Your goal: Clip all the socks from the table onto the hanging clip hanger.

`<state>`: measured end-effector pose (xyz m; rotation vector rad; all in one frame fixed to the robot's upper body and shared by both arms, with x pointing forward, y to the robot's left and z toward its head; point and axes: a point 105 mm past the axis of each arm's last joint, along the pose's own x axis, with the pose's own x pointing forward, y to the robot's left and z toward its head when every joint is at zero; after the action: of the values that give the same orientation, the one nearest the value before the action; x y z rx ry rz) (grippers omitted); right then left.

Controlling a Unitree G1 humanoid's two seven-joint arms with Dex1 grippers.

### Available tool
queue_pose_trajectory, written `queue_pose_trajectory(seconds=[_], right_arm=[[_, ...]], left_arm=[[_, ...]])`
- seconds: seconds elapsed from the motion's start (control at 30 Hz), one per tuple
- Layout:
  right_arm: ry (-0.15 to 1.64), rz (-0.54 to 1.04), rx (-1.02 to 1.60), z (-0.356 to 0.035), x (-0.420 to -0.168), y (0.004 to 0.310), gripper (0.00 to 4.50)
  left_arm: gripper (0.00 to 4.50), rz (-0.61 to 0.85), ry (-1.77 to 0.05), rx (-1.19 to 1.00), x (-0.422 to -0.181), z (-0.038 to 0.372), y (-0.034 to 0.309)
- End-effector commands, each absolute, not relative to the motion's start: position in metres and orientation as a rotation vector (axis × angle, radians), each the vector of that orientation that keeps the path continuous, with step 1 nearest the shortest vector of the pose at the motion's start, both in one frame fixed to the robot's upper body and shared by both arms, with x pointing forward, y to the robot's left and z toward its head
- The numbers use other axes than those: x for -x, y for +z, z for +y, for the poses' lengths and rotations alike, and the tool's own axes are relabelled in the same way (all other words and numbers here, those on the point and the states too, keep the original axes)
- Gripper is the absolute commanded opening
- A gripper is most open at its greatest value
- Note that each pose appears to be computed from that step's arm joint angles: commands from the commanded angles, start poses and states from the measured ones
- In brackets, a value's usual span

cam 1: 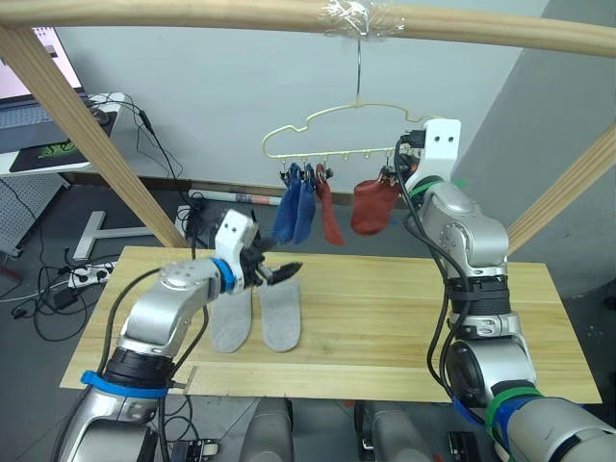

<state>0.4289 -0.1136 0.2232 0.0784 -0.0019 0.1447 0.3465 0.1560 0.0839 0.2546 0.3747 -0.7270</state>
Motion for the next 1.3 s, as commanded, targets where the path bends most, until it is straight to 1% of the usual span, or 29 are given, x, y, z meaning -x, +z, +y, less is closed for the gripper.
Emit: queue_pose_trajectory(seconds=[0.03, 0.17, 0.43, 0.57, 0.83, 0.97, 1.07, 1.3], right_arm=[[0.147, -0.057, -0.091, -0.114, -0.425, 0.241, 0.0], [0.148, -0.058, -0.091, -0.113, -0.424, 0.242, 0.0], [0.148, -0.059, -0.089, -0.113, -0.422, 0.243, 0.0], [0.144, -0.06, -0.089, -0.114, -0.421, 0.243, 0.0], [0.14, -0.058, -0.089, -0.116, -0.421, 0.243, 0.0], [0.139, -0.057, -0.088, -0.116, -0.421, 0.243, 0.0], [0.139, -0.055, -0.089, -0.116, -0.42, 0.243, 0.0], [0.141, -0.054, -0.09, -0.116, -0.42, 0.242, 0.0]], left_arm=[[4.47, 0.354, -0.684, -0.316, -0.363, 0.162, 0.076], [4.47, 0.375, -0.632, -0.35, -0.379, 0.168, 0.062], [4.47, 0.466, -0.68, -0.374, -0.384, 0.161, 0.034], [4.47, 0.504, -0.703, -0.398, -0.379, 0.161, 0.025], [4.47, 0.625, -0.758, -0.449, -0.361, 0.161, -0.003], [4.47, 0.646, -0.795, -0.504, -0.355, 0.16, -0.009], [3.95, 0.649, -0.795, -0.509, -0.355, 0.16, -0.01], [2.1, 0.645, -0.804, -0.521, -0.353, 0.161, -0.01]])
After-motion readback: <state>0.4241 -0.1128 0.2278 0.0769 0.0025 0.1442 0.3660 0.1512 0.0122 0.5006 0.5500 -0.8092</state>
